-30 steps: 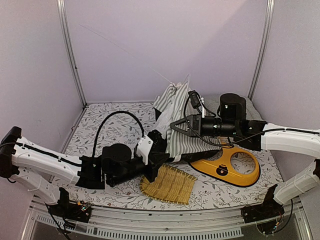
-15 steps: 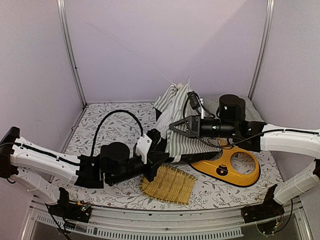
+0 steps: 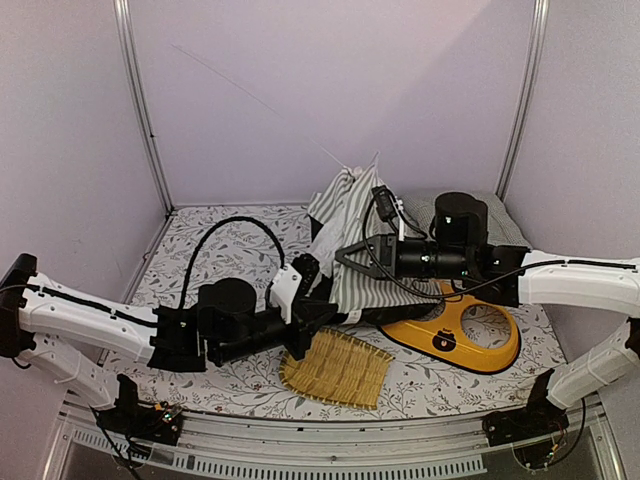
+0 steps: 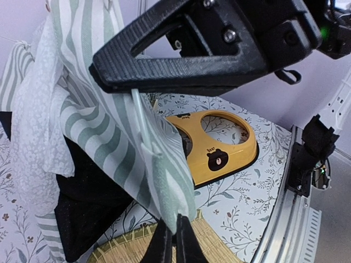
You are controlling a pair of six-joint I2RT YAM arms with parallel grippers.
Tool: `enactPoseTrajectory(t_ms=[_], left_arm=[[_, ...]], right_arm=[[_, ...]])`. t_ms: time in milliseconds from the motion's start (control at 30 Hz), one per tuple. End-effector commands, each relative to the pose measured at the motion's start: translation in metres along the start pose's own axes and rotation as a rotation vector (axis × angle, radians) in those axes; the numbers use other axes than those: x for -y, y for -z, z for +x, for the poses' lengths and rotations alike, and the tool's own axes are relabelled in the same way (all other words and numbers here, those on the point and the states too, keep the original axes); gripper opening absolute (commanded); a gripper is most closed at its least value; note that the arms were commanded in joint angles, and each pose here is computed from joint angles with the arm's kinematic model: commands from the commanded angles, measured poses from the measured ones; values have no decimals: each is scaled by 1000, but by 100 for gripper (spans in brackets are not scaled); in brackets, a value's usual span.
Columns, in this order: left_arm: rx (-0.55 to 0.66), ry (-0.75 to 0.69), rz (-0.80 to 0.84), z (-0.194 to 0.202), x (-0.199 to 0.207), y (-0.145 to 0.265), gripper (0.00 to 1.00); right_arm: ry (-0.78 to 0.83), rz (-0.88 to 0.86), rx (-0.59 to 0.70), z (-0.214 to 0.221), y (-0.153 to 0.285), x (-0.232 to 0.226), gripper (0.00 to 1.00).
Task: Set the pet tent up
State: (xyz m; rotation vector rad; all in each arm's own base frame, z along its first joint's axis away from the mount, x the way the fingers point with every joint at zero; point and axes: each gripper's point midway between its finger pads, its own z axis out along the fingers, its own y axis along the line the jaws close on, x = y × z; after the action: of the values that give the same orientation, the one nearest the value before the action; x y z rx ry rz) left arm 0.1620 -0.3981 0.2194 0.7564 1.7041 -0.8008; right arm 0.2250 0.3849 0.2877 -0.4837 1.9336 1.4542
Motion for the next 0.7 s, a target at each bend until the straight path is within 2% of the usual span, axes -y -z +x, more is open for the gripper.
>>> enactPoseTrajectory(t_ms=[0,400,667], left_arm=[[-9,8,87,-5,17,4,0],[-18,40,30,-10,2,1,0],[-20,20,87,-19,15,-4,0]], right_arm=[[39,97,94,-14,-3,24,0],[42,163,73,-3,-3,40,0],[51,178,67,-4,-8,42,0]])
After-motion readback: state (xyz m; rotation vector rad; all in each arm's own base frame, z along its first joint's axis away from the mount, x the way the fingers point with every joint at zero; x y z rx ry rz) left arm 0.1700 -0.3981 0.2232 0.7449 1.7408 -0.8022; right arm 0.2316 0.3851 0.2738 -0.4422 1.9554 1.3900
